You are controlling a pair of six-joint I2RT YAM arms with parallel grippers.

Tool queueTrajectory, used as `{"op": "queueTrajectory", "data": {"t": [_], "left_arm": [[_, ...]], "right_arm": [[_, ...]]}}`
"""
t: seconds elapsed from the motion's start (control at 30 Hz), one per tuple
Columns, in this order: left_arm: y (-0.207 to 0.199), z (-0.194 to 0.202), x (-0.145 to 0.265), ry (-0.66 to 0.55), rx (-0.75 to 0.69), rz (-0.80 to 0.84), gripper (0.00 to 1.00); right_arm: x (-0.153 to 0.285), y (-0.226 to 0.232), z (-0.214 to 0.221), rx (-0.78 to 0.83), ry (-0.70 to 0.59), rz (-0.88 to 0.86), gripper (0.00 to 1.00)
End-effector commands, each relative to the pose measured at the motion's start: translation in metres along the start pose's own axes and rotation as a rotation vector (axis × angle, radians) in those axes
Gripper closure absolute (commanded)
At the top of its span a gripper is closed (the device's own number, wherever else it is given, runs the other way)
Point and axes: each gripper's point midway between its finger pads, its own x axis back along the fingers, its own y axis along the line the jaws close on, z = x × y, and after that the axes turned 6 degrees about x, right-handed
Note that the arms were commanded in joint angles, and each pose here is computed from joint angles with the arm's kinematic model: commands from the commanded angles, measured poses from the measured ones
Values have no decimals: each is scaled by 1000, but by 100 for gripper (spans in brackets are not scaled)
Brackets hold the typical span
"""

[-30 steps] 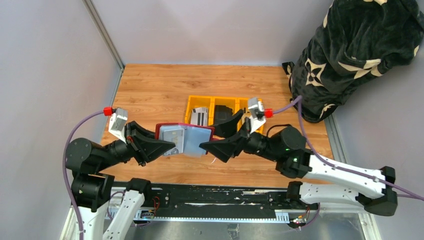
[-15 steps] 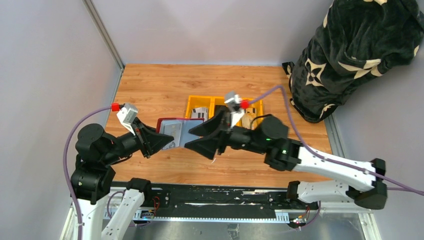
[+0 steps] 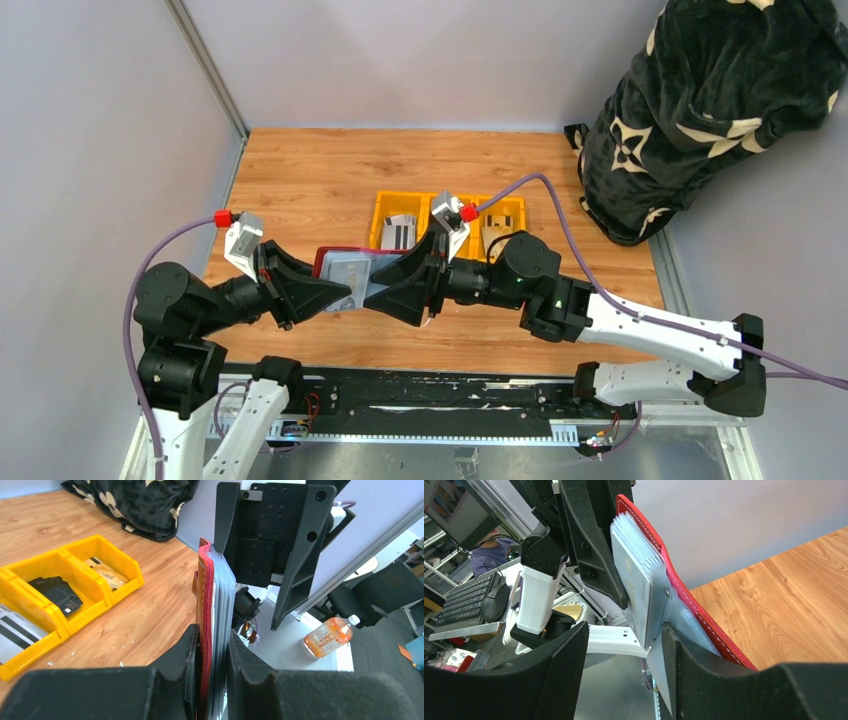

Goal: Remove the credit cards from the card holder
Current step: Remove the credit card from the card holder.

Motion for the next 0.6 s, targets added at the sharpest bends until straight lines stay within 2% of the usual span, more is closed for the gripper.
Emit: {"op": "queueTrajectory", "data": {"t": [0.0, 0.37, 0.57], "left_arm": [[-23, -2, 3, 1, -20, 92, 100], [-38, 6, 10, 0, -53, 154, 100], [-32, 11, 11, 1, -83, 137, 94]], "right_arm": [[-4, -1, 0, -12, -12, 4, 42], [-21, -10, -15, -69, -68, 56, 58], [-34, -15, -11, -102, -66, 68, 64]]}}
